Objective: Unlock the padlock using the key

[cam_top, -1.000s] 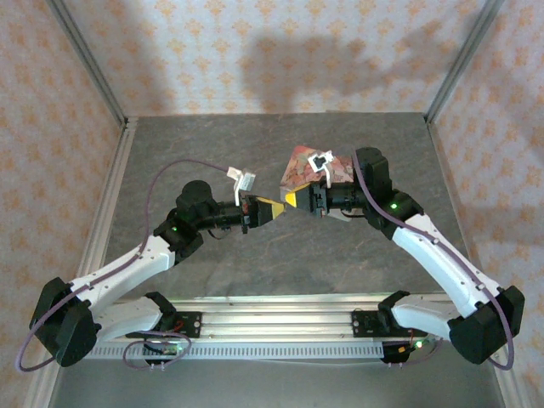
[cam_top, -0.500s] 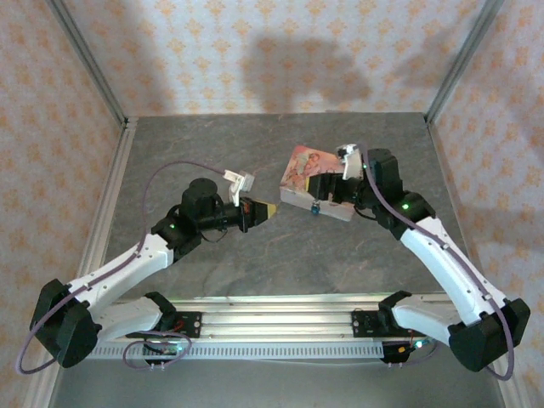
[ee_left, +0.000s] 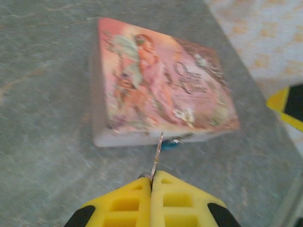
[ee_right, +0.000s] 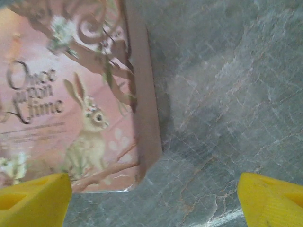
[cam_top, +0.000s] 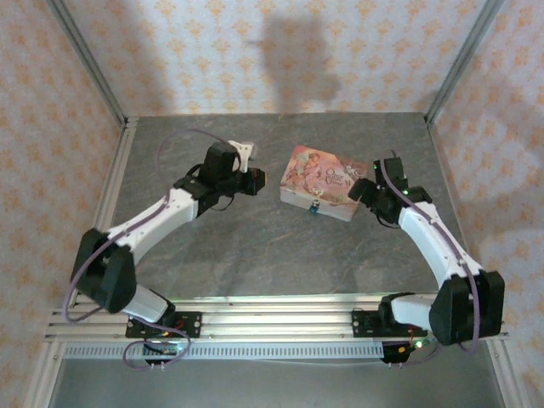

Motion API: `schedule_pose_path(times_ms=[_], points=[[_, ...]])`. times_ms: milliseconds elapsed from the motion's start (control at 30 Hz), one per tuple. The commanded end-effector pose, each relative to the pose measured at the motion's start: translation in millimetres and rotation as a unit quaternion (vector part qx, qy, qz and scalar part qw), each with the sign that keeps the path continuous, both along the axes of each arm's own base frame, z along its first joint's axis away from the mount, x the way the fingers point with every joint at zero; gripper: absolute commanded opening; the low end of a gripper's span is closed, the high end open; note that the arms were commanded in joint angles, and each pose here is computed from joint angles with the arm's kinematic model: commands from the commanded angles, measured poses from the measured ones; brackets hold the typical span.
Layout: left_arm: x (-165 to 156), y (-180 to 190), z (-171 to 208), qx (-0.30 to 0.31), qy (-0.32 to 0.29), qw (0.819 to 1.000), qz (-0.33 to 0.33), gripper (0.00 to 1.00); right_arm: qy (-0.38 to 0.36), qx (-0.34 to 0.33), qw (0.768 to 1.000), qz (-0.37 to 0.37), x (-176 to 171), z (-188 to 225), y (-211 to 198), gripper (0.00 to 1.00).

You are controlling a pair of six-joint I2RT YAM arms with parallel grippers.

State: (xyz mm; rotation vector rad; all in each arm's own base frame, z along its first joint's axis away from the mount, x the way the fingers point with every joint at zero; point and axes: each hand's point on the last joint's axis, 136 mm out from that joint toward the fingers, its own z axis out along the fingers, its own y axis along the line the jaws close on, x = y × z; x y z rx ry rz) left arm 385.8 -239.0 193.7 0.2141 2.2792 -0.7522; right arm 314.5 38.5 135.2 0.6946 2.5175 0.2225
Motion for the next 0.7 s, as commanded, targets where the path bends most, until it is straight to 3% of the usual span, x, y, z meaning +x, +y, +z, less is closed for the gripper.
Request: schedule_pose_path(times_ms=[0,300,667], points=[[29.4,5.8,-18.5,0.052,0.002,0.998,0.021,0.0,-0.009,0.0,1.0,-0.009,16.8,-6.1,0.1,0.9],[88.5,-10.5,-83.9,0.095,0.043,0.994,0.02,0.0,0.034,0.039,0.997,0.055,49.2,-38.3,30.4,0.82],[58.2,-9.7,-97.0,0.064,0.049,0.997,0.015,0.0,0.053,0.049,0.984,0.164,56.5,-58.3,91.3,0.78]])
